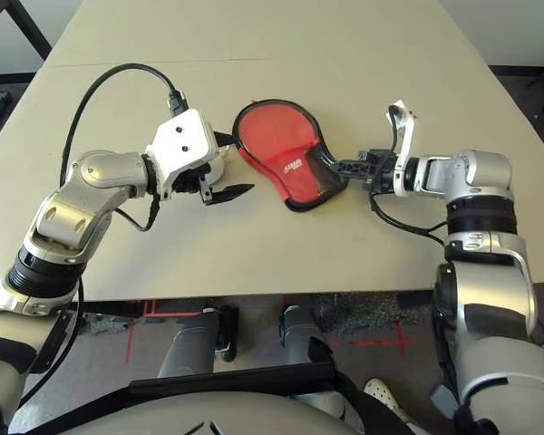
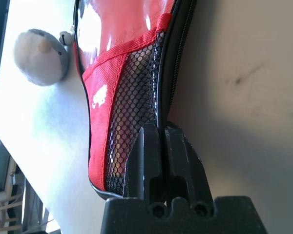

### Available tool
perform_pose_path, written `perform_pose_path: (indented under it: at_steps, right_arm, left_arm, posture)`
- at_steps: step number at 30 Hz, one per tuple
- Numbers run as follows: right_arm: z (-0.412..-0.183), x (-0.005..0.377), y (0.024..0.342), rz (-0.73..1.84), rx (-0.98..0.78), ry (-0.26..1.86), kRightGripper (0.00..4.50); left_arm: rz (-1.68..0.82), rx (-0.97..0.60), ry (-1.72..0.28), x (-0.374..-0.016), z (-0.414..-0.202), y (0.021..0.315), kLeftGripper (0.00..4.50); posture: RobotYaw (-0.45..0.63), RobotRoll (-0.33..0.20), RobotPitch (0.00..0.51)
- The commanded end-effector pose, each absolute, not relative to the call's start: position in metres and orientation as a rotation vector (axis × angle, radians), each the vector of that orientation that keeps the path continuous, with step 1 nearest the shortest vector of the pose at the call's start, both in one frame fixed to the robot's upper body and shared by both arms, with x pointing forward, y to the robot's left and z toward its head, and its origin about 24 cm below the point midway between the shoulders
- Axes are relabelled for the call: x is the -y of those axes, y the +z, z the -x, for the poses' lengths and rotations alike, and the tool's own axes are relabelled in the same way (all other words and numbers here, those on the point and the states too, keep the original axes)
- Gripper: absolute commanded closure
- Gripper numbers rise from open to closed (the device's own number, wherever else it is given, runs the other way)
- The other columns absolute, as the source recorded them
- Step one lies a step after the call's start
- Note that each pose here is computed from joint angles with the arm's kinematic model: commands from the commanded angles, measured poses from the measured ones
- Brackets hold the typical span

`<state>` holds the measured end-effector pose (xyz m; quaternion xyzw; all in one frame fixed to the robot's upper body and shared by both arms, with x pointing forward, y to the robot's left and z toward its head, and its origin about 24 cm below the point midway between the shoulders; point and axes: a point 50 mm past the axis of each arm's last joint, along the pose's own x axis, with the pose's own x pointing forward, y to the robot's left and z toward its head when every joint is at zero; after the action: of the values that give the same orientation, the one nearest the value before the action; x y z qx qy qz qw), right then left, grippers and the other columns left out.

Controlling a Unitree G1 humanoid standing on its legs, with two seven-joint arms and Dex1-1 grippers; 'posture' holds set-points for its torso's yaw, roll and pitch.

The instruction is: Store the ping-pong paddle in its case and zip it.

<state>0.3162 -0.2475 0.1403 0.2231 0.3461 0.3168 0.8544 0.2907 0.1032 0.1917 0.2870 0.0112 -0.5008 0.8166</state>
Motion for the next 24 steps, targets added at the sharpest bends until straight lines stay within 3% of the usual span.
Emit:
perform_pose_path:
  at_steps: [1,15,23,24]
  right_arm:
    - [-0.300,0.252,0.146,-0.471,-0.739,0.673,4.48]
    - [-0.255,0.249,0.126,-0.549,-0.773,0.612,4.48]
    - [-0.247,0.240,0.120,-0.556,-0.781,0.606,4.48]
    - [-0.248,0.241,0.123,-0.535,-0.767,0.614,4.25]
  left_arm:
    - [-0.601,-0.041,-1.075,-0.103,-0.291,0.186,0.00]
    - [-0.591,-0.034,-1.087,-0.099,-0.293,0.183,0.00]
    - [-0.587,-0.036,-1.090,-0.099,-0.293,0.181,0.00]
    - [-0.587,-0.036,-1.090,-0.099,-0.293,0.181,0.00]
  posture:
    - [0.03,0.000,0.193]
    - [0.01,0.000,0.193]
    - [0.01,0.000,0.193]
    - [0.01,0.000,0.193]
